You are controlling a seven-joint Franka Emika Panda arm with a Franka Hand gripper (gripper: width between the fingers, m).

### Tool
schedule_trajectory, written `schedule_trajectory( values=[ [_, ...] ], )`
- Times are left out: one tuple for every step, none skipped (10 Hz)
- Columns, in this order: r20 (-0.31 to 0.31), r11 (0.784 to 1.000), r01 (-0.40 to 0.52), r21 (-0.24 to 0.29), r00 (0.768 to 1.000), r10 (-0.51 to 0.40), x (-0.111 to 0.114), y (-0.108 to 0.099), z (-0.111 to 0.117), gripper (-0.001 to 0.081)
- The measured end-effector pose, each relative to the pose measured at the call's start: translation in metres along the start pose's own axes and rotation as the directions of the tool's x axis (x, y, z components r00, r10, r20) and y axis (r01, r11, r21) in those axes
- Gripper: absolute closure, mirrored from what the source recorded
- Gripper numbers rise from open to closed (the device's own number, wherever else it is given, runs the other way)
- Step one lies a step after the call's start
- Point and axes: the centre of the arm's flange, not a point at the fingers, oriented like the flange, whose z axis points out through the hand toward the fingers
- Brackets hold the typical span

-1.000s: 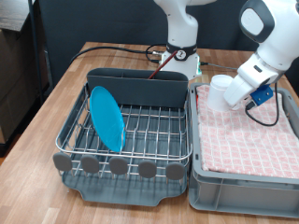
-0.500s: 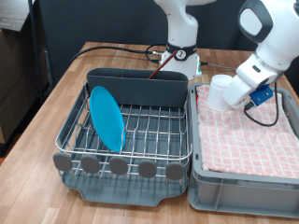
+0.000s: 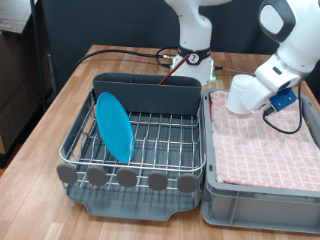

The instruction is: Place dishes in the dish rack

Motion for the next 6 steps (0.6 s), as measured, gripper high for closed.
schedule_trajectory(
  values=[
    [-0.004, 1.000, -0.020, 0.021, 1.000, 0.020, 0.001, 0.000, -0.008, 0.0733],
    [0.000, 0.999, -0.041, 0.035, 0.999, 0.041, 0.001, 0.001, -0.017, 0.0733],
    [0.008, 0.998, -0.055, 0.037, 0.998, 0.054, 0.001, 0.004, -0.028, 0.0734],
    [0.011, 0.997, -0.066, 0.036, 0.998, 0.065, 0.000, 0.007, -0.040, 0.0734],
    [0.012, 0.996, -0.078, 0.040, 0.997, 0.078, -0.001, 0.011, -0.052, 0.0734],
    [0.003, 0.994, -0.098, 0.050, 0.995, 0.098, -0.001, 0.016, -0.064, 0.0734]
  ],
)
